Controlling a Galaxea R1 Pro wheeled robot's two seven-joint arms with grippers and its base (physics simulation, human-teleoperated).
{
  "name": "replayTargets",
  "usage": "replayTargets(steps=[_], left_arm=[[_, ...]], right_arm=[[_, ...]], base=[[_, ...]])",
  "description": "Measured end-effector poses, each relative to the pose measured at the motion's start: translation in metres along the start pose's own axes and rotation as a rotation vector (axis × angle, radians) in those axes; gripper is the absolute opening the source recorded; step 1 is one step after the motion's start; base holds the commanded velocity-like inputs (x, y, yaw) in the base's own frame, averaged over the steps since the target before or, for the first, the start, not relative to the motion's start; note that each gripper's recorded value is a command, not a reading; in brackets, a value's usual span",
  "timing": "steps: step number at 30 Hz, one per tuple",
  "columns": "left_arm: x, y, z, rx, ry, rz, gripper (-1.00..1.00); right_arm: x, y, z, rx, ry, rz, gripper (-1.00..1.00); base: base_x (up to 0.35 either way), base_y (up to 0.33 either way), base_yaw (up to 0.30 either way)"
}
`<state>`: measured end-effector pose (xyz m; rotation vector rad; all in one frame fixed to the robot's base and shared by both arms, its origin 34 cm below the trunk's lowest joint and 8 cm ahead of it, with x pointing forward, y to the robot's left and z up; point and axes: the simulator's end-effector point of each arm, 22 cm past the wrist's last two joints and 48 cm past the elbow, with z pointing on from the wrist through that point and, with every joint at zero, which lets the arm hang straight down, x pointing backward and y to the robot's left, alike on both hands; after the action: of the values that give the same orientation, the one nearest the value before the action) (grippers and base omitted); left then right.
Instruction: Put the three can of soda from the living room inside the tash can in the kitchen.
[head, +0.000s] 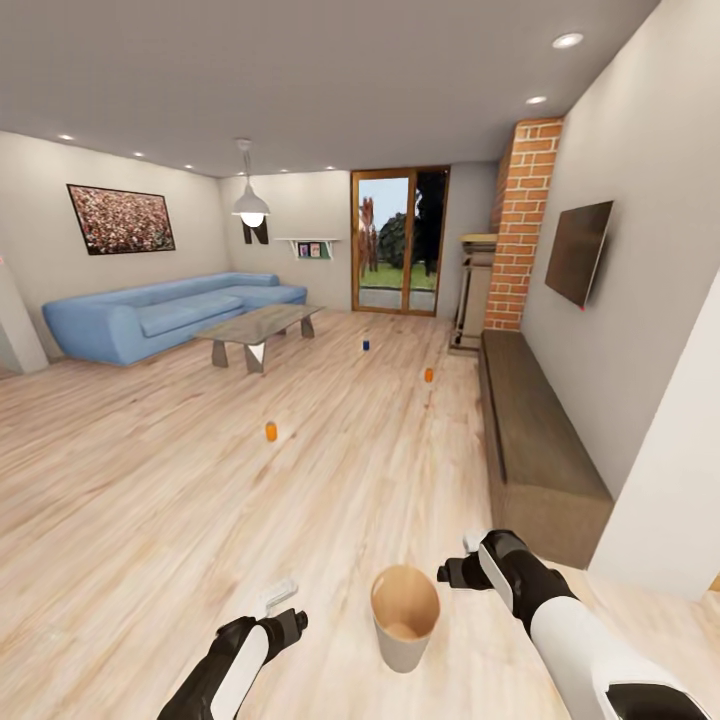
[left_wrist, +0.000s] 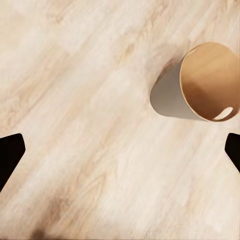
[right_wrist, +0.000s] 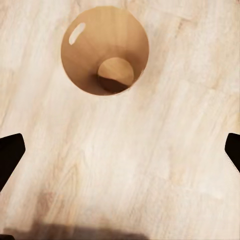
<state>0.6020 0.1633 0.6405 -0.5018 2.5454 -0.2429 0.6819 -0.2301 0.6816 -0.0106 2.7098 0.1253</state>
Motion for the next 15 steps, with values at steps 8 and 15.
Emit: replayTargets(steps=[8,15], left_arm=[[0.000,0.002,0.000,-0.004,0.000,0.001,1.00],[0.000,0.005,0.000,-0.009,0.004,0.005,1.00]], right_arm=[[0.002,0.000,0.001,0.003,0.007,-0.001,1.00],[0.011,0.000,0.004,0.002,0.039,0.002,1.00]], base=[[0.345,0.000,0.000],[0.345,0.000,0.000]])
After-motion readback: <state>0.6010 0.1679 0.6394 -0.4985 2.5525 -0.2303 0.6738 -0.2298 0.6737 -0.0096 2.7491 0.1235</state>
